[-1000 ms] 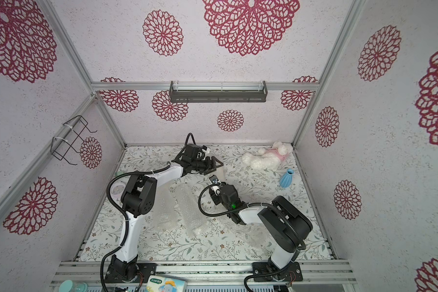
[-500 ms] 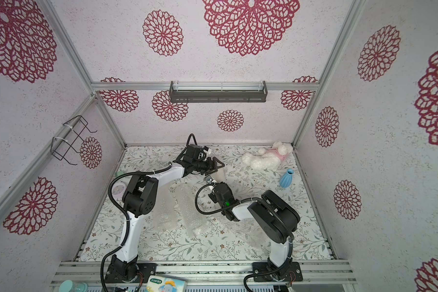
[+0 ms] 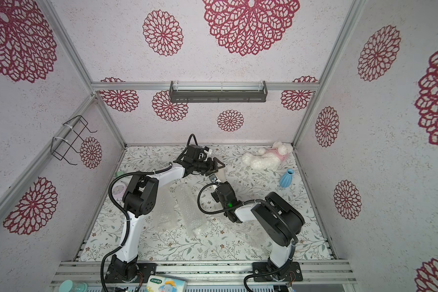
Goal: Unwrap the vase from the bubble wrap
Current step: Unwrap the bubble wrap at the center of the board.
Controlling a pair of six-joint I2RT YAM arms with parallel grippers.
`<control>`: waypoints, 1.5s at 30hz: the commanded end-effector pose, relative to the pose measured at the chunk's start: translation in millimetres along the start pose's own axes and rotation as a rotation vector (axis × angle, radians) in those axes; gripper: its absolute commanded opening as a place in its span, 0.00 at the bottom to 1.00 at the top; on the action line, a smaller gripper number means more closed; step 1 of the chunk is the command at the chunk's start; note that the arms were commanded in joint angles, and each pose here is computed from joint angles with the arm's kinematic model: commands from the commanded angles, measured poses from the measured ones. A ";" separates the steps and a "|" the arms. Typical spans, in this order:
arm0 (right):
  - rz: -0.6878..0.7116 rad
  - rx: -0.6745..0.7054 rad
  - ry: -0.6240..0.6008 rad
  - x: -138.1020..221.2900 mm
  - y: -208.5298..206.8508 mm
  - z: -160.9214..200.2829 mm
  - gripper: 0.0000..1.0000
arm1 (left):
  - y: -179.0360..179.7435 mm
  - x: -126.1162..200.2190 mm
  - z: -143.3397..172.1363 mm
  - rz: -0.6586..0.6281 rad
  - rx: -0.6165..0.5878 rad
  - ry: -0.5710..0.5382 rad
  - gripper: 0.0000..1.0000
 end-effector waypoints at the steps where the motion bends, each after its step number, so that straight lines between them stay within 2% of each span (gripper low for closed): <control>1: -0.018 -0.184 -0.112 8.7 -16.4 -36.5 0.00 | -2.3 2.8 1.2 0.007 -0.015 -0.003 0.74; 8: -0.039 -0.334 -0.121 10.5 -40.2 -36.3 0.00 | 3.3 8.7 3.4 -0.006 -0.007 -0.006 0.74; 16: -0.047 -0.399 -0.123 10.3 -49.4 -33.0 0.00 | 7.3 15.6 5.4 -0.017 -0.001 -0.007 0.74; 45: -0.050 -0.454 -0.140 12.9 -64.9 -37.8 0.00 | 23.5 28.4 16.8 -0.067 0.023 0.011 0.74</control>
Point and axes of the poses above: each gripper's point midway between its finger pads, its own x axis back along the fingers, its own y axis along the line the jaws close on, z = x × y, the point moved 2 cm from there along x, back along the fingers, and after that the axes turned 15 degrees about -x, right-handed, at the moved point
